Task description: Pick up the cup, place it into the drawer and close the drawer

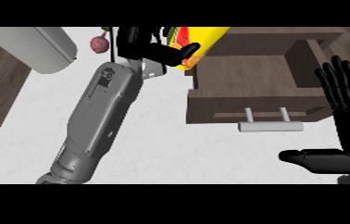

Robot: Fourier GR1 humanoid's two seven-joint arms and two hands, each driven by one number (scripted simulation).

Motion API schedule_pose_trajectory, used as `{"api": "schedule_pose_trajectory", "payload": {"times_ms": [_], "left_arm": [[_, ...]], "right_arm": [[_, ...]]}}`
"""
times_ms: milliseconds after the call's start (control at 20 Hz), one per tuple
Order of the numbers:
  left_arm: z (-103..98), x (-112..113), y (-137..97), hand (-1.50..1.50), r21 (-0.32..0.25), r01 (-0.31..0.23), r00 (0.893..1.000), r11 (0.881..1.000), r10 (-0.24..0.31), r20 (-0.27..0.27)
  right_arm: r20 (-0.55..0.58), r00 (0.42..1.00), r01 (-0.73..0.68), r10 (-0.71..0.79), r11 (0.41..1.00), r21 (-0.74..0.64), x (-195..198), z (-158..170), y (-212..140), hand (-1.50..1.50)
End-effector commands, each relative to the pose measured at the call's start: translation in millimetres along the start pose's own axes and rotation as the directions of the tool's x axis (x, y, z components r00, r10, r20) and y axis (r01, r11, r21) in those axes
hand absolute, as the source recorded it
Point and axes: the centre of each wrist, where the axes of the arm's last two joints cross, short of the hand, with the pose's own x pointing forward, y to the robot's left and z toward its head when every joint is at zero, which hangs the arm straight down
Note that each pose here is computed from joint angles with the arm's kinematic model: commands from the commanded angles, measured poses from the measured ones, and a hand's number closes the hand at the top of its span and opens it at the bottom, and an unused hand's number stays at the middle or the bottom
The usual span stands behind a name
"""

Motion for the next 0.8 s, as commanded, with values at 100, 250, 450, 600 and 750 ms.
{"api": "schedule_pose_trajectory", "payload": {"times_ms": [100,250,450,600,750], "left_arm": [[-26,-3,-35,1.5,0.013,0.029,0.997,0.999,-0.028,-0.078],[-48,17,-50,1.5,0.01,0.017,0.993,1.0,-0.015,-0.119],[-32,-11,-54,1.5,0.022,0.038,0.984,0.999,-0.034,-0.173],[-27,-21,-60,1.5,0.016,0.071,0.981,0.997,-0.067,-0.18],[-40,-12,-70,1.5,-0.007,0.084,0.974,0.996,-0.084,-0.208]], "right_arm": [[0.016,1.0,0.016,-0.016,1.0,0.013,14,-7,13,-1.5],[0.008,1.0,-0.005,0.005,1.0,0.011,10,-14,-10,-1.5],[0.015,1.0,-0.01,0.01,1.0,0.028,-2,-4,-2,-1.5],[0.022,1.0,0.013,-0.013,1.0,0.027,-3,-10,-9,-1.5],[0.017,1.0,0.015,-0.015,0.999,0.031,0,-5,1,-1.5]]}}
